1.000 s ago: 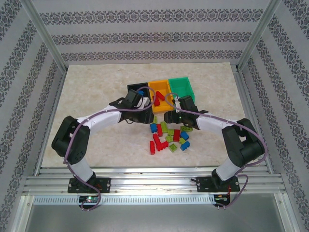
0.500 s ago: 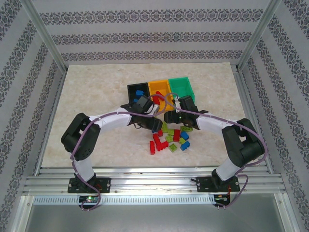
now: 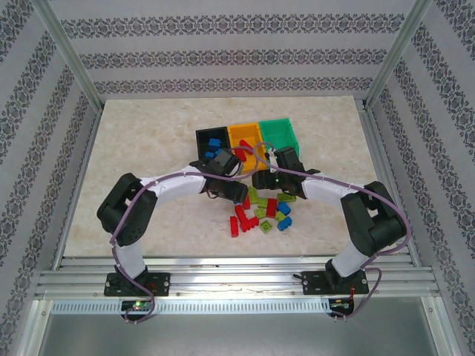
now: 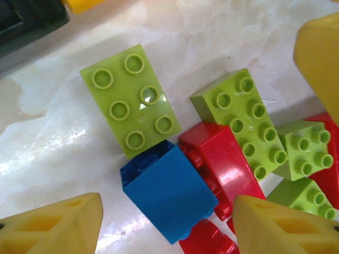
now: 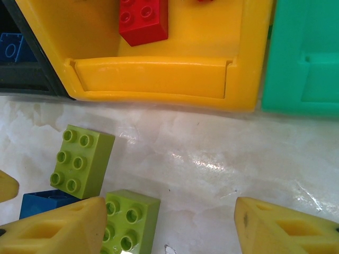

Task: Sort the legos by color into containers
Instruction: Pick up the lego from the center of the table.

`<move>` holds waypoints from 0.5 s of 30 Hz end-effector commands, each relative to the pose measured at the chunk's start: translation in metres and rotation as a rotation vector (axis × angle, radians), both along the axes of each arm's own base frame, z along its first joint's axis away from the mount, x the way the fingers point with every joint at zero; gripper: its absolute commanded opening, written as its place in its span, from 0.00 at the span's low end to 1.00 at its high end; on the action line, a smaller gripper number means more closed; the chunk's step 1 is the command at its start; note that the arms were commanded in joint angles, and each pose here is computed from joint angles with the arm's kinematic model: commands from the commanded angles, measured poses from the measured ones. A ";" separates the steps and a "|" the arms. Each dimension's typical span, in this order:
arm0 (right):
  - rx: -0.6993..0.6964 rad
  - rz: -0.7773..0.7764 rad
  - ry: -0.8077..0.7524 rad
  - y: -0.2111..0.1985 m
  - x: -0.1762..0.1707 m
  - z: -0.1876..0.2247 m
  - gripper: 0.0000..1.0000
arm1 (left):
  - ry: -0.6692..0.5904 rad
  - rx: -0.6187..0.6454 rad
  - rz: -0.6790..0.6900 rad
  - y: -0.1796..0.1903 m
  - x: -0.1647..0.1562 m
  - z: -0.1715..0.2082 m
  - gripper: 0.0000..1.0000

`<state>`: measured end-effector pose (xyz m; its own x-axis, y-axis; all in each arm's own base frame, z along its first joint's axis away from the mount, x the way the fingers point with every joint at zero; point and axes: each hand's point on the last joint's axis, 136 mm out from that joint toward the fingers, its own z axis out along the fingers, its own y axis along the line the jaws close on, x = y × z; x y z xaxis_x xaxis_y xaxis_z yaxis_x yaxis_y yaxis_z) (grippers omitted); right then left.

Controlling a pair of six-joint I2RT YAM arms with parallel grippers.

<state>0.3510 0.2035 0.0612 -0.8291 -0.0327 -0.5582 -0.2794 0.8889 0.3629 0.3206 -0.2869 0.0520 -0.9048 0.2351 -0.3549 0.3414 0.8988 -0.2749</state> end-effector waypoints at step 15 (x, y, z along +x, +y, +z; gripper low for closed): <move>0.007 0.014 -0.017 0.006 0.006 0.004 0.66 | 0.021 0.232 0.103 0.040 -0.002 -0.017 0.59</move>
